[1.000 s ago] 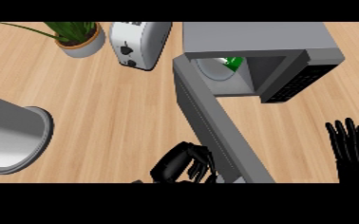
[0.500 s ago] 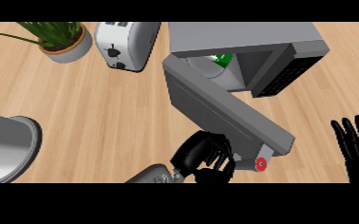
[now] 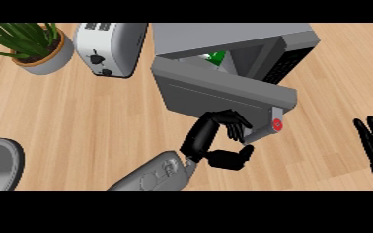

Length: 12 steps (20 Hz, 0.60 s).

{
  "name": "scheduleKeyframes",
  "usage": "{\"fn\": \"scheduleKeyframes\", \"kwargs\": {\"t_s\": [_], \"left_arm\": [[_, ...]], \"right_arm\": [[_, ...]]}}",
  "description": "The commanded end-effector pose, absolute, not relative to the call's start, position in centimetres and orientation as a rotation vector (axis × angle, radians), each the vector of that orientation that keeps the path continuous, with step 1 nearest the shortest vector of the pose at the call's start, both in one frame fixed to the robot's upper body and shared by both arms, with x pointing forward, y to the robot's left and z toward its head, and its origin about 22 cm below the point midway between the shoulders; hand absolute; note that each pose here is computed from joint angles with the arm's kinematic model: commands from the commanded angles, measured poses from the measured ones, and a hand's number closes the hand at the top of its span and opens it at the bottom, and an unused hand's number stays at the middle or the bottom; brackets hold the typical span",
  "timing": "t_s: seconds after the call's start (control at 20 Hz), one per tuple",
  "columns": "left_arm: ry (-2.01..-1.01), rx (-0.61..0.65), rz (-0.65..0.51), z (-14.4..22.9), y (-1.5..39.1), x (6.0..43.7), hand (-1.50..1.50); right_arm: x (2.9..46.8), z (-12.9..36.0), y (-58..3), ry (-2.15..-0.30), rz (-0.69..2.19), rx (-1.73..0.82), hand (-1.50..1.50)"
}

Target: Pick up the milk, place it into the microwave and close the microwave

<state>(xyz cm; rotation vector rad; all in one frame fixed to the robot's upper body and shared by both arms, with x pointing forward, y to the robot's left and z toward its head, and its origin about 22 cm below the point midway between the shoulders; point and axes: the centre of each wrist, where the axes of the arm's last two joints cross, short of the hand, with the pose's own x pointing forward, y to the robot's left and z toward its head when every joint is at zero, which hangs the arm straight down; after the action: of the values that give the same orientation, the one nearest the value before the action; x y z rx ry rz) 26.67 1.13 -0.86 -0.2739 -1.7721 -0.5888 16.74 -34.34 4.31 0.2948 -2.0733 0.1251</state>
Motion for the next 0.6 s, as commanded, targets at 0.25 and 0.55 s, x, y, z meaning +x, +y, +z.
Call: {"fn": "scheduleKeyframes", "kwargs": {"t_s": [0.25,0.55], "left_arm": [[-1.916,-0.231,-0.413,2.8,0.2,30.0,-1.50],[-1.936,-0.216,-0.376,3.5,0.0,31.5,-1.50]], "right_arm": [[17.8,6.1,-34.1,-2.117,0.138,0.387,-1.50],[18.6,7.1,-34.2,-2.124,0.172,0.427,-1.50]]}}
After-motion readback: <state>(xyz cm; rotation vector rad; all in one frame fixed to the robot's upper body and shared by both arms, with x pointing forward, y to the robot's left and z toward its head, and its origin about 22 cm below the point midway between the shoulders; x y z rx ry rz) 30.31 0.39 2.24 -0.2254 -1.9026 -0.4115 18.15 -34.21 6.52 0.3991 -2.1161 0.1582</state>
